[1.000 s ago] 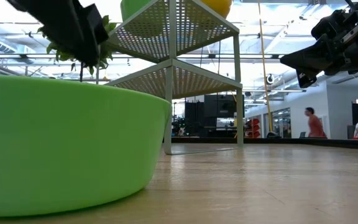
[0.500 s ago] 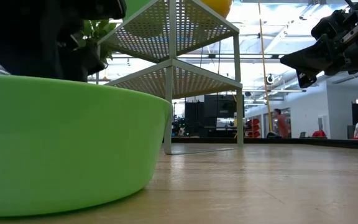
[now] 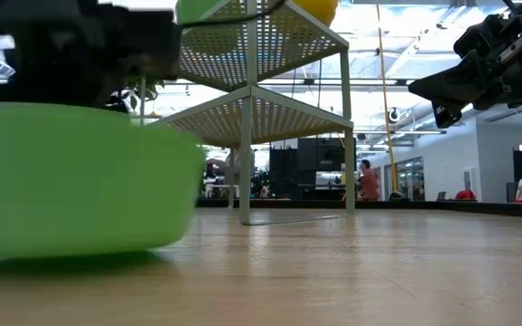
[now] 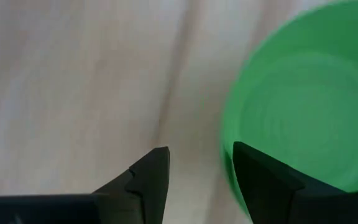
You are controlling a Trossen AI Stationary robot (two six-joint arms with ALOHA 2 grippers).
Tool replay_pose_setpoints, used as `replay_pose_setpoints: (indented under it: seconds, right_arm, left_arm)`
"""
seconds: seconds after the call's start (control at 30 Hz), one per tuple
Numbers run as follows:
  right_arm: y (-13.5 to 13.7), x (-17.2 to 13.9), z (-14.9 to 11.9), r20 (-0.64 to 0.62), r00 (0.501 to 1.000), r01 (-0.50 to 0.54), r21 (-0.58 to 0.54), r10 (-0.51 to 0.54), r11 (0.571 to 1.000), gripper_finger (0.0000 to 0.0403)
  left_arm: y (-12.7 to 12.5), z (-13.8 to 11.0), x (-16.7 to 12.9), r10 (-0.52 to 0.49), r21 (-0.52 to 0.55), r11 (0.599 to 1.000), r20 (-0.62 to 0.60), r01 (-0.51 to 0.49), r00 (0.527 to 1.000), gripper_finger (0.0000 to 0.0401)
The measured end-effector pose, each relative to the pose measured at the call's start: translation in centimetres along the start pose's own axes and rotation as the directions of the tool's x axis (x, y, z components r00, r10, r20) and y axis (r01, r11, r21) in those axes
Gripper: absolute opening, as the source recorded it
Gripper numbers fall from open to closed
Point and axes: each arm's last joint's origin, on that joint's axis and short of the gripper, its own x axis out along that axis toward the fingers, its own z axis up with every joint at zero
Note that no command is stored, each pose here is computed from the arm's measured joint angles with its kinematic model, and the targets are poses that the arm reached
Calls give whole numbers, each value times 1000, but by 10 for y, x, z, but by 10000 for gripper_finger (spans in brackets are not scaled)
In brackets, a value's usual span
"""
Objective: Pick & Place Mini bowls
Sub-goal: Stack the green bowl on the green bowl on the shelf
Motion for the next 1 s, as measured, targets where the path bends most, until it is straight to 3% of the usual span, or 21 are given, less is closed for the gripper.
replay_pose_setpoints:
  seconds: [0.3,0.57,0.73,1.0]
  right_arm:
    - [0,0,0,0,1000,0,0,0,1000,0]
    - [0,0,0,0,1000,0,0,0,1000,0]
    - [0,0,0,0,1000,0,0,0,1000,0]
    - [0,0,0,0,1000,0,-2,0,1000,0]
  left_arm:
    - [23,-8,-1,153,-153,972,-160,-177,975,182]
    - [37,-13,-4,238,-250,920,-256,-302,937,182]
    - [45,-10,-4,250,-259,910,-280,-323,927,182]
    - [43,2,-11,219,-136,956,-253,-259,942,182]
